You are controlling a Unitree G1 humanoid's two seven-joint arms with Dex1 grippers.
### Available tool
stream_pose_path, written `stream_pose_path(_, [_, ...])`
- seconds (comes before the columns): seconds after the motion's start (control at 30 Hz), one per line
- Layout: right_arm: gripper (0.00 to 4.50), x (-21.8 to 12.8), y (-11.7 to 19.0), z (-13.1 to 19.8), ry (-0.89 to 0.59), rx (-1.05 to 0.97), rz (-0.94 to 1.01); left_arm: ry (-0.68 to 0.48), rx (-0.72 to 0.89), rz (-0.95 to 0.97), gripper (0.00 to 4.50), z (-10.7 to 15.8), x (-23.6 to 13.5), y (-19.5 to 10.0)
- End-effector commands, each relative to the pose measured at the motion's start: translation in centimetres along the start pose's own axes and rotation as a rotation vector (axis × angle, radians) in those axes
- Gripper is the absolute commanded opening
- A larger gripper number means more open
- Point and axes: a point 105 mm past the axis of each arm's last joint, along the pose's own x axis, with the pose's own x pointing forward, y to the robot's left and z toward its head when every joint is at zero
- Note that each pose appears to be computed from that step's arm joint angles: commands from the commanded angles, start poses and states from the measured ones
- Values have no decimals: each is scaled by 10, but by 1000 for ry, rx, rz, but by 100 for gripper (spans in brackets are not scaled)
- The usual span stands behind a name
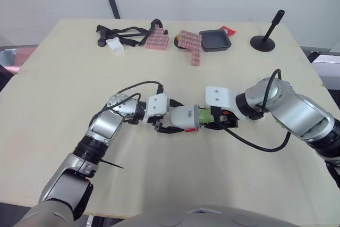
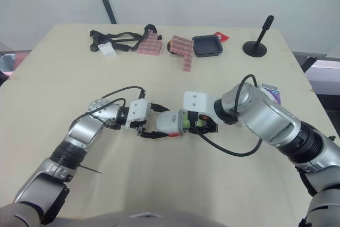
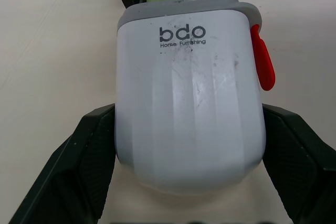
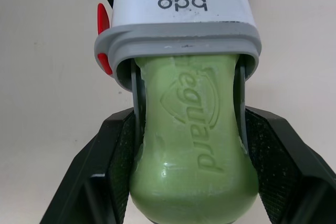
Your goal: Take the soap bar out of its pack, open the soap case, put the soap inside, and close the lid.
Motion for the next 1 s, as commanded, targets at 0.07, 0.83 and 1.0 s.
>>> stream_pose_path(0.07, [255,-6,-1,13,-32,-58,-23,-25,48,5,346,11,1,4])
stream_pose_path(0.83, [448,-9,3,19,-44,-82,11,-24,42,10,346,11,2,7])
stream_pose_path(1.0, [448,-12,-2,10,-47,-70,-28,-21,48,8,346,11,2,7])
